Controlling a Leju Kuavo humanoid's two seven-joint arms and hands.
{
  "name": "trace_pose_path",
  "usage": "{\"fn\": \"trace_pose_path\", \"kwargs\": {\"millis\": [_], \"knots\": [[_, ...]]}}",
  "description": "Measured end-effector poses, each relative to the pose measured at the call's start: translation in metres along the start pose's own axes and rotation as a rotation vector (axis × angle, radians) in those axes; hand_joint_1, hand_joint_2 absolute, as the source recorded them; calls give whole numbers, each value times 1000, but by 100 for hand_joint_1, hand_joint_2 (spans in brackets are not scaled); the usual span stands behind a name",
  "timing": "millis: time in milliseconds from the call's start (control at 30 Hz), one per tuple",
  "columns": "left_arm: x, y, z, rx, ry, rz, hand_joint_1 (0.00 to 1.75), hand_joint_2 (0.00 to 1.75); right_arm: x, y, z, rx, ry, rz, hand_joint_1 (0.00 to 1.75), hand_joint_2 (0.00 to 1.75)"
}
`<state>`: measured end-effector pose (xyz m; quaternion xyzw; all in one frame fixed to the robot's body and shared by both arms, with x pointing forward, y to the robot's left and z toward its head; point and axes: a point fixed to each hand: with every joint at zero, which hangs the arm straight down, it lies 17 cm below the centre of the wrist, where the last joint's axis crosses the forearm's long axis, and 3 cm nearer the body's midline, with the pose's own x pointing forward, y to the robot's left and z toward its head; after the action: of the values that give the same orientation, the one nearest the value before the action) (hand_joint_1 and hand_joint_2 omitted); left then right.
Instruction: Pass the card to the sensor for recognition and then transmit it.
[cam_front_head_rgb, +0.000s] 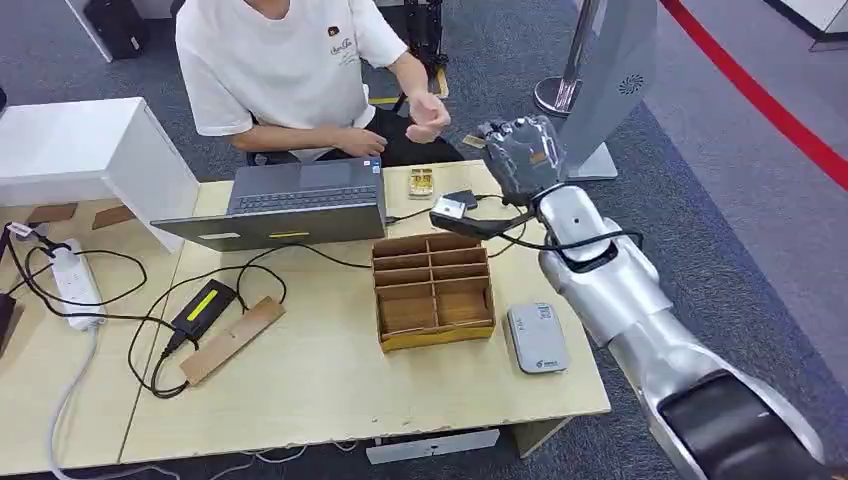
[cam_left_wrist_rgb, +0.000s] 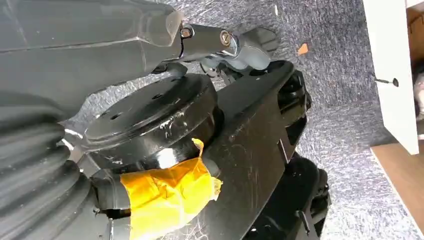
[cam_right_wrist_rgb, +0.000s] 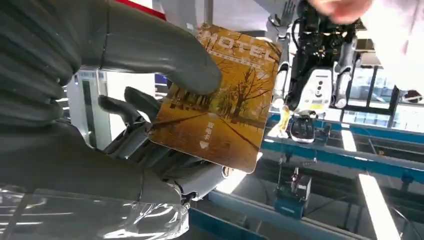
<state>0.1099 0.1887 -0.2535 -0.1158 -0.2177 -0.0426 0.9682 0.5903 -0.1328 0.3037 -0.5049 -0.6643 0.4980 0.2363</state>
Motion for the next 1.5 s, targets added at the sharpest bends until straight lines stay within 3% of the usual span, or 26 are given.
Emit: {"fn": "trace_pose_path", "kwargs": {"millis": [267,800,1100,1500], "knots": [[-2,2,-1,17,14,24,0,175,11,-5,23,-63,-19,-70,175,175],[-7,9,-1,55,38,62,0,175,-21,-3,136,-138,38,-122,175,175],[-8,11,-1,67,45,77,0,175,-38,30,191,-78,97,-109,175,175],[-8,11,-1,75,53,101,0,175,-50,105,256,90,180,-120,175,175]]}}
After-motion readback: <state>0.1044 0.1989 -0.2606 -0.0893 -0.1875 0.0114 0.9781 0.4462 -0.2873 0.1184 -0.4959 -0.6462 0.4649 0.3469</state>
